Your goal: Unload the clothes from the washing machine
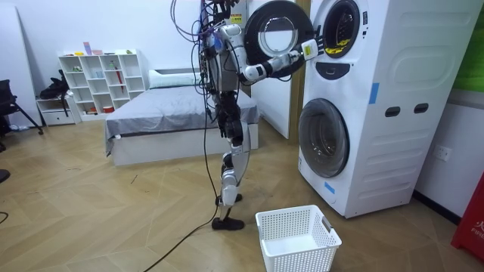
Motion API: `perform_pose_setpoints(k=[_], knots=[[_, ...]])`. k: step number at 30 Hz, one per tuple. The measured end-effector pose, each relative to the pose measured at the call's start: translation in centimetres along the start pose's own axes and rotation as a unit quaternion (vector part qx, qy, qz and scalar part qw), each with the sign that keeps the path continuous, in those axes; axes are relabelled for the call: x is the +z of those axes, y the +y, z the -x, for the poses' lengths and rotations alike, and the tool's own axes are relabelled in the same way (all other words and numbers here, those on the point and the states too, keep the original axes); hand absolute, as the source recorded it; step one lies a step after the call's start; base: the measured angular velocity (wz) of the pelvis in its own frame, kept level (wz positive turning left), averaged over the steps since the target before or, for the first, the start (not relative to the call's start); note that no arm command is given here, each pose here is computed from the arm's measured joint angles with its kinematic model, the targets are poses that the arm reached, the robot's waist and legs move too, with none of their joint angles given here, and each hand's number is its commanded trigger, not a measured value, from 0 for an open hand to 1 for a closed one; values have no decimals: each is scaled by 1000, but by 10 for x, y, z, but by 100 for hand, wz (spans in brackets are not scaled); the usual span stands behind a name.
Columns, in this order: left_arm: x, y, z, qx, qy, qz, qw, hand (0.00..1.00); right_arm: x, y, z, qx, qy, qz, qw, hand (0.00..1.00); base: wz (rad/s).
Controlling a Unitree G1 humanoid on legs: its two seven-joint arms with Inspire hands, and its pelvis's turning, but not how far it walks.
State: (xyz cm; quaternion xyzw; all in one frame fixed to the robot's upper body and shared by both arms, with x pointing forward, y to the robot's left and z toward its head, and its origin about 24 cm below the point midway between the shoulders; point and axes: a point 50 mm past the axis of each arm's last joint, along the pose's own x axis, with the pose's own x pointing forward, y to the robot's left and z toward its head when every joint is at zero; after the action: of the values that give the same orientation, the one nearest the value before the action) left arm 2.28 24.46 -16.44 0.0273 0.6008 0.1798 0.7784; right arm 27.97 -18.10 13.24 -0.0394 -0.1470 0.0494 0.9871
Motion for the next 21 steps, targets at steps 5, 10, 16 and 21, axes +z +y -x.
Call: perform_pose_setpoints(k=[5, 10, 16, 21], knots=[[-2, 4, 0, 4, 10, -7, 1000, 0, -9, 4, 0, 5, 16, -24, 1000, 0, -7], [-18, 6, 2, 2, 47, -28, 998, 0, -12, 14, -5, 13, 18, -55, 998, 0, 1], [-42, 17, 7, 13, 87, -39, 995, 0, 0, 32, -20, 42, -8, -60, 997, 0, 16], [-53, 20, 11, 9, 102, -40, 994, 0, 4, 30, -23, 41, -15, -71, 996, 0, 0]])
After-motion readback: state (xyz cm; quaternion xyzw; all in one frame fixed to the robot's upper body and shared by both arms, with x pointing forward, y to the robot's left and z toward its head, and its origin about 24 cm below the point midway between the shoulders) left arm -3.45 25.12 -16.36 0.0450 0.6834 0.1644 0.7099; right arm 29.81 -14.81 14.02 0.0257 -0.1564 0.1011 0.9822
